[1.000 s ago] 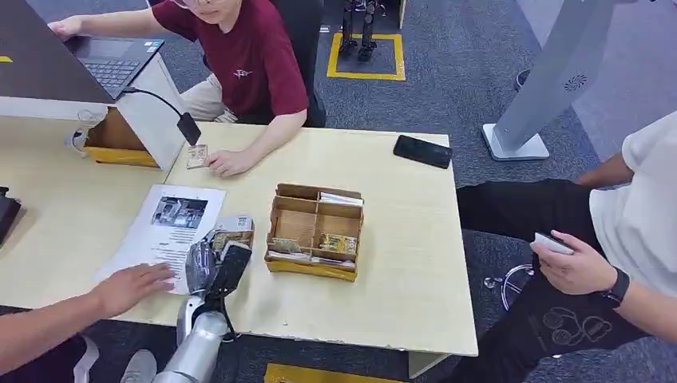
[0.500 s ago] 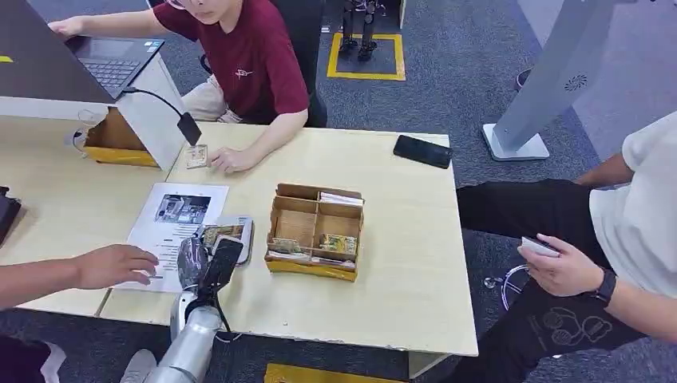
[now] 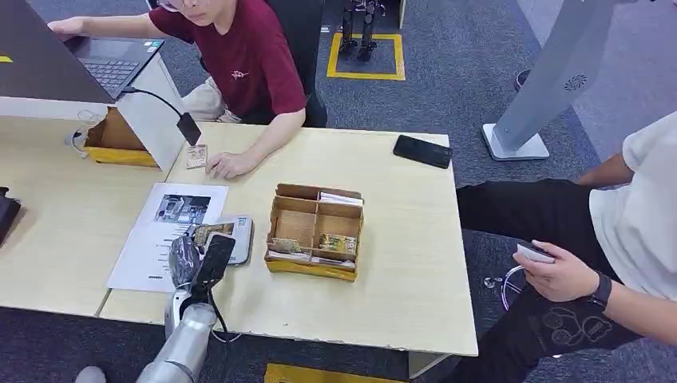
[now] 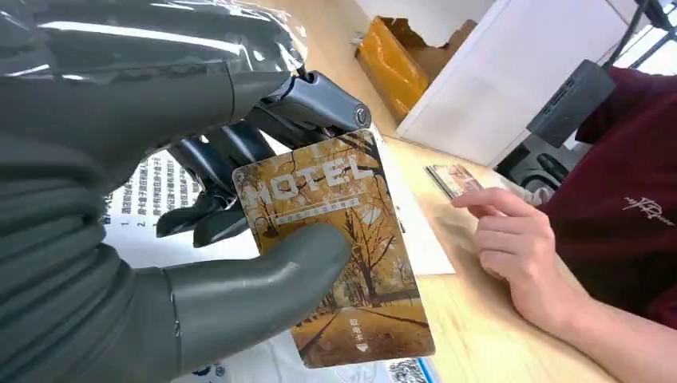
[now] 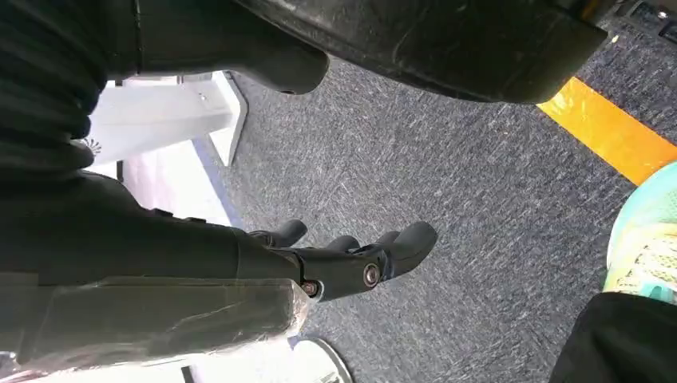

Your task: Pass the card to the sensor for recognition and then transmit it.

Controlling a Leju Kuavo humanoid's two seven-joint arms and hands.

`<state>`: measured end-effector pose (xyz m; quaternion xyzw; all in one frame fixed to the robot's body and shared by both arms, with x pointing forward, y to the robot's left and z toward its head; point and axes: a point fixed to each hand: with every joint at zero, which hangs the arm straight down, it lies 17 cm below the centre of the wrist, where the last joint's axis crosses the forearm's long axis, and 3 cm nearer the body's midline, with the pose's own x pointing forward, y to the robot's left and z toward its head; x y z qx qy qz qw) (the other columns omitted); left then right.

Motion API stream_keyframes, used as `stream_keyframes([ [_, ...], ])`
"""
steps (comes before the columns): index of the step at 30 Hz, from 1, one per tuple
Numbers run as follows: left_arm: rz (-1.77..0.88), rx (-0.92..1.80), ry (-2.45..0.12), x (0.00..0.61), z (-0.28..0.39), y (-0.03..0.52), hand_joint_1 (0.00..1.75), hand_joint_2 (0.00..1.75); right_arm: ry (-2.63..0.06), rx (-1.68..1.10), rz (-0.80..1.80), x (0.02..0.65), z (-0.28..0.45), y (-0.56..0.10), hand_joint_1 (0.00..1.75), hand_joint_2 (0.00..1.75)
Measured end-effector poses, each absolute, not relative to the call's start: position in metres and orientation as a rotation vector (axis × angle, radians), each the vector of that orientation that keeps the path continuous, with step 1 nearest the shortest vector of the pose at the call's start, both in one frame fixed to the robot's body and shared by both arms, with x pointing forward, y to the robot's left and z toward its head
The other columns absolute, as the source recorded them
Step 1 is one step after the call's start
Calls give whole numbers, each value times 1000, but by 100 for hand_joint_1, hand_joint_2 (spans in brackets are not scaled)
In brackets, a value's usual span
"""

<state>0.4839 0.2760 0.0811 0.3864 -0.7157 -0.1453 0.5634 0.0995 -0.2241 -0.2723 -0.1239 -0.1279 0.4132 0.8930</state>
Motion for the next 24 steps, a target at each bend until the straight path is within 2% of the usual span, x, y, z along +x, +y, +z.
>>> stream_keyframes([
  [24, -462, 1010, -1604, 488, 69, 292, 175, 175, -265, -249, 858, 99, -272, -223, 0, 175],
])
